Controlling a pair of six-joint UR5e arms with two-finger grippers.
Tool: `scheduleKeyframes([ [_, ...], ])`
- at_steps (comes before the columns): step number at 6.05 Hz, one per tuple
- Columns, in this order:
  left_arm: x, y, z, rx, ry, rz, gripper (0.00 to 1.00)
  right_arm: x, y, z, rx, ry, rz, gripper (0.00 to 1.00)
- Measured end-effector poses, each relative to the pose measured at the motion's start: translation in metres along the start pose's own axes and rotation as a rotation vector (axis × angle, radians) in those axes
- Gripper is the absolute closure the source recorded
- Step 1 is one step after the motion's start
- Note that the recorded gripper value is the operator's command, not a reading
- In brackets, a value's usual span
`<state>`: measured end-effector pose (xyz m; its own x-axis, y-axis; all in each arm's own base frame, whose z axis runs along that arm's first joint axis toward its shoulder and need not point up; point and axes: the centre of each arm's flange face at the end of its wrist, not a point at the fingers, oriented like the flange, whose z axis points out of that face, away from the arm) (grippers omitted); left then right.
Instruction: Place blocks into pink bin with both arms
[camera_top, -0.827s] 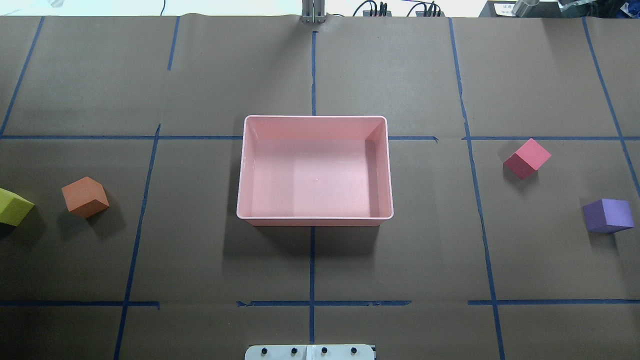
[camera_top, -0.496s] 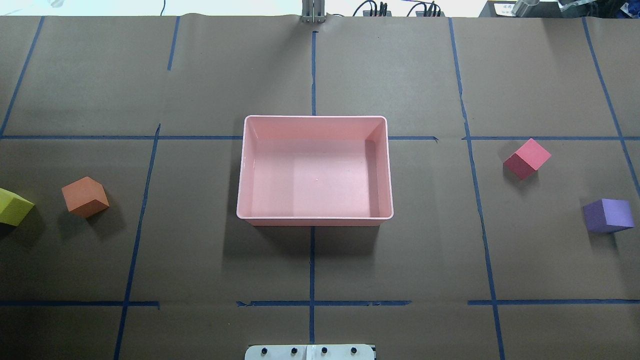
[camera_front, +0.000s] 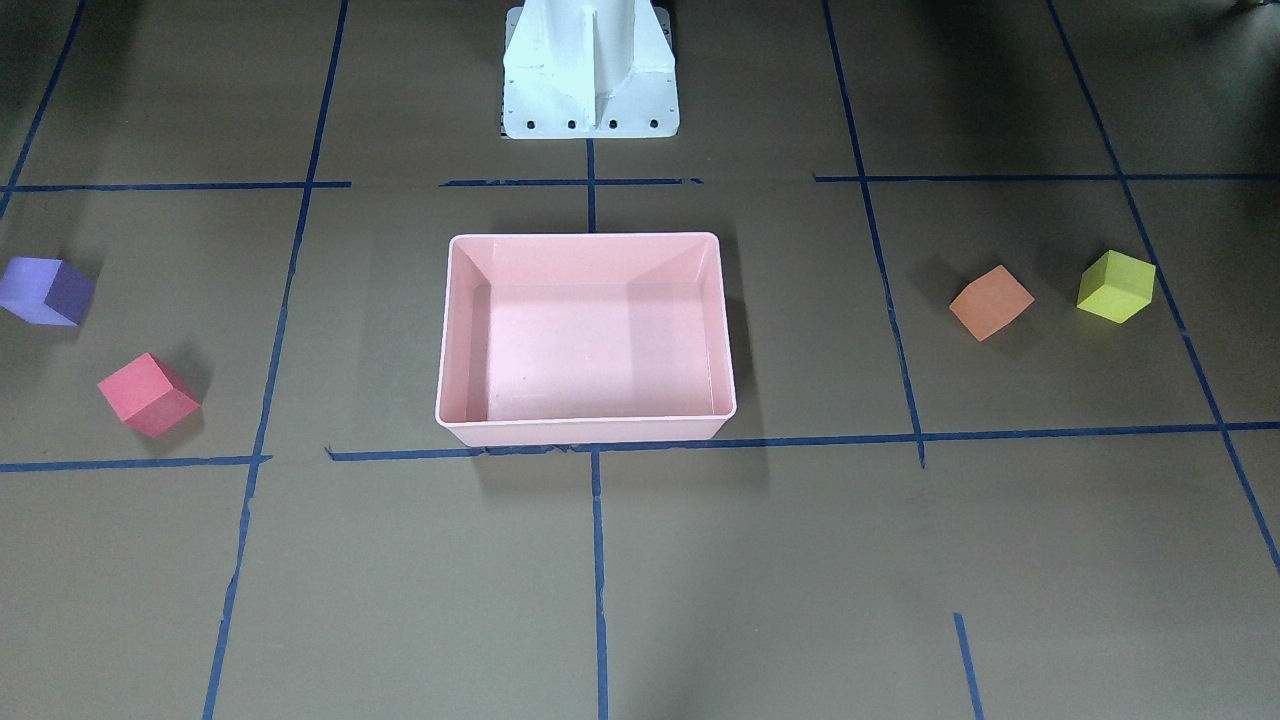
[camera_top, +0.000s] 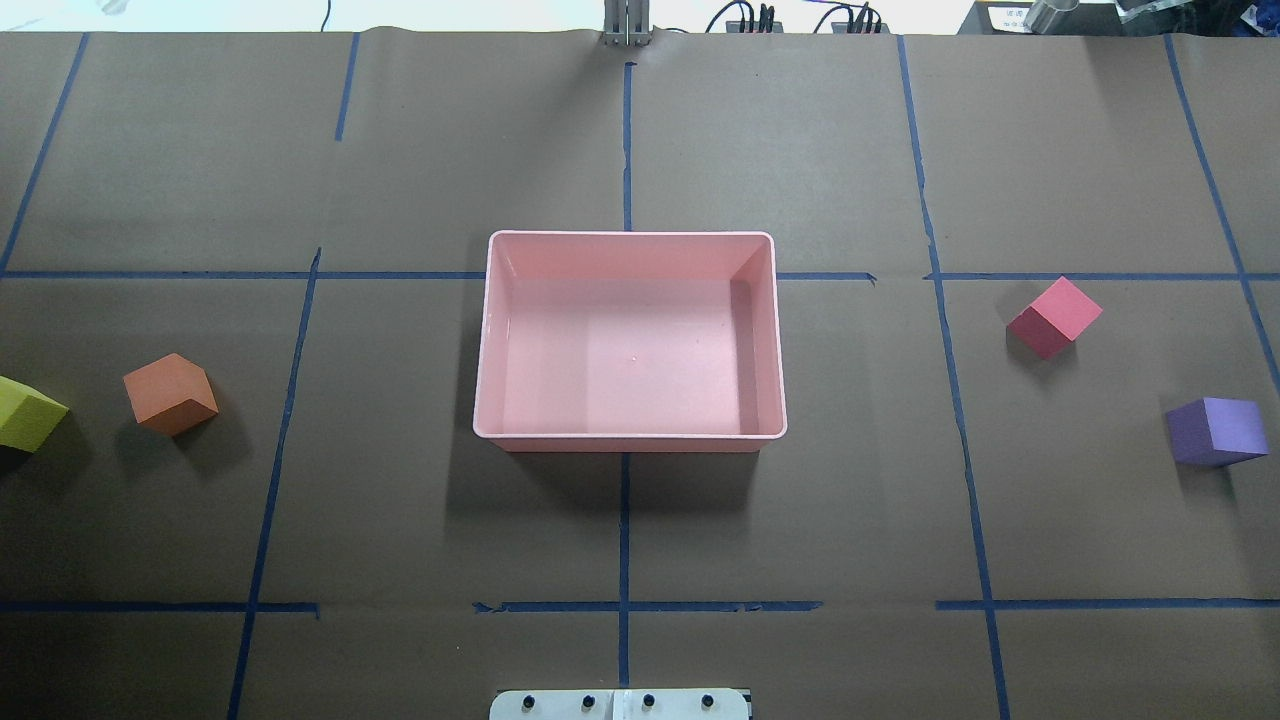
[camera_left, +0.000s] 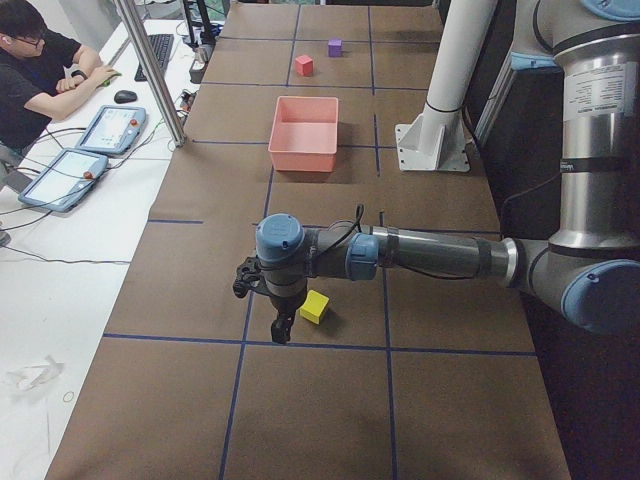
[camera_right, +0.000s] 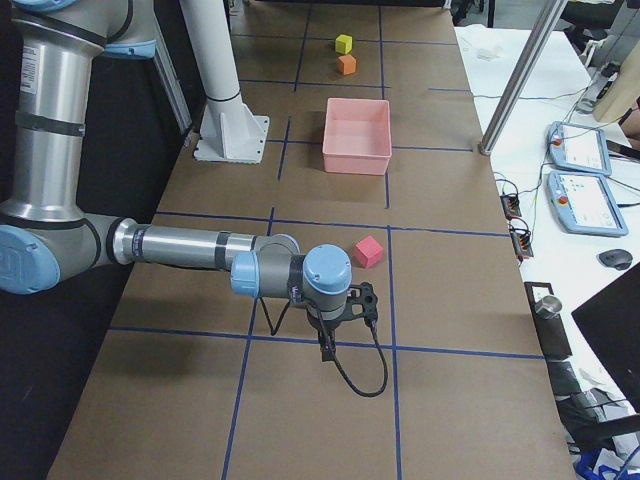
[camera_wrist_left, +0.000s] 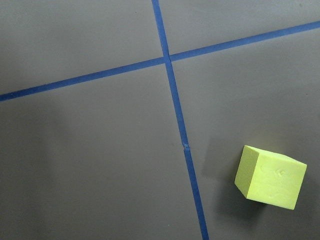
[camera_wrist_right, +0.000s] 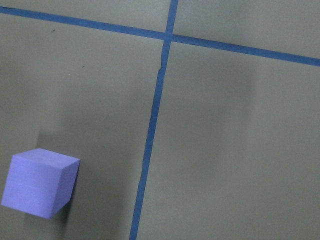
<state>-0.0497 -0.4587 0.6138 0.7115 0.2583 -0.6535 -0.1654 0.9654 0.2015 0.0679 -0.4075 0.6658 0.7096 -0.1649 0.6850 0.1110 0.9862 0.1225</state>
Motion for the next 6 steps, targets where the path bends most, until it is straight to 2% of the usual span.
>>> scheduleKeyframes([
  [1, 0.006, -0.005, -0.004, 0.032, 0.023, 0.029, 0.00, -0.003, -0.005, -0.003, 0.010, 0.001, -0.006, 0.00],
  [3, 0.030, -0.012, 0.005, 0.062, 0.152, 0.089, 0.00, -0.005, -0.015, -0.006, 0.032, 0.000, -0.030, 0.00],
  [4, 0.049, -0.014, 0.024, 0.036, 0.194, 0.112, 0.00, -0.006, -0.018, -0.006, 0.054, 0.001, -0.052, 0.00],
  [6, 0.078, -0.017, 0.058, 0.008, 0.206, 0.151, 0.00, -0.007, -0.021, -0.007, 0.077, 0.001, -0.073, 0.00],
])
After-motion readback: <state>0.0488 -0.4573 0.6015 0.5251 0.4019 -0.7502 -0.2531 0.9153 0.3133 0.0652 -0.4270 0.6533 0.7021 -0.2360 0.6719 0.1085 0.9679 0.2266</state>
